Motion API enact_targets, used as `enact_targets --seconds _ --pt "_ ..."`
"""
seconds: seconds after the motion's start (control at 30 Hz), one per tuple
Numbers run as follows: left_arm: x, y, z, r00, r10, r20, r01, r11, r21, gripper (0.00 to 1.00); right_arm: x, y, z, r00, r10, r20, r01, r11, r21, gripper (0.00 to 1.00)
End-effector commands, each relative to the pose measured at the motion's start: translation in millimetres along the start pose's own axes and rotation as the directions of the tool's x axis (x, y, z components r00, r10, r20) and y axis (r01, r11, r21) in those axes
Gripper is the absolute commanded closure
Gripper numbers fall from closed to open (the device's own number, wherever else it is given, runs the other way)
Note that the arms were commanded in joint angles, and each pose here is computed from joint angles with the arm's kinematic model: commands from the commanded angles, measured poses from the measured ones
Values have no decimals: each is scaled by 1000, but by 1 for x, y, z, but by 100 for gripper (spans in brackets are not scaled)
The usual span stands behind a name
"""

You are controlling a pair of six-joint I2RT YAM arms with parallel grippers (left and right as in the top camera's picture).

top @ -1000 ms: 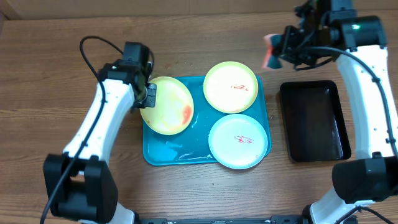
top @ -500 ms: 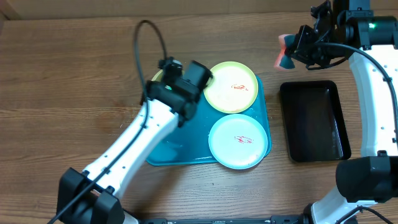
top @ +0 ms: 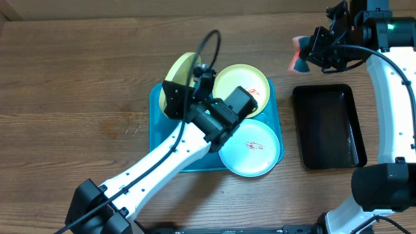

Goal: Clean dirty plates on tray and stack at the side
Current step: 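Lift the yellow plate with the left gripper and set it left of tray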

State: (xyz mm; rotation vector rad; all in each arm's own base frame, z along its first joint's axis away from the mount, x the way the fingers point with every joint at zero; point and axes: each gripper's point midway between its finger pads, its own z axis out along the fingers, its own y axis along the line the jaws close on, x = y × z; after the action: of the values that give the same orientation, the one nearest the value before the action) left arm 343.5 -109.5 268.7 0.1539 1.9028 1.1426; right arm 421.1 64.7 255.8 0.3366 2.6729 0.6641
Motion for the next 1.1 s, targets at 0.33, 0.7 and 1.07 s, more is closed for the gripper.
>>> enact_targets --seconds 0.33,0.7,1.07 --pt "6 -15 -7 998 -37 -56 45 989 141 96 -3 1 -7 1000 -13 24 13 1000 2 96" --pt "81 -70 45 828 40 -559 350 742 572 96 -3 1 -7 1000 -12 22 11 1000 2 96" --pt "170 12 154 442 -214 -871 812 508 287 96 -3 1 -7 1000 -11 21 11 1000 2 96"
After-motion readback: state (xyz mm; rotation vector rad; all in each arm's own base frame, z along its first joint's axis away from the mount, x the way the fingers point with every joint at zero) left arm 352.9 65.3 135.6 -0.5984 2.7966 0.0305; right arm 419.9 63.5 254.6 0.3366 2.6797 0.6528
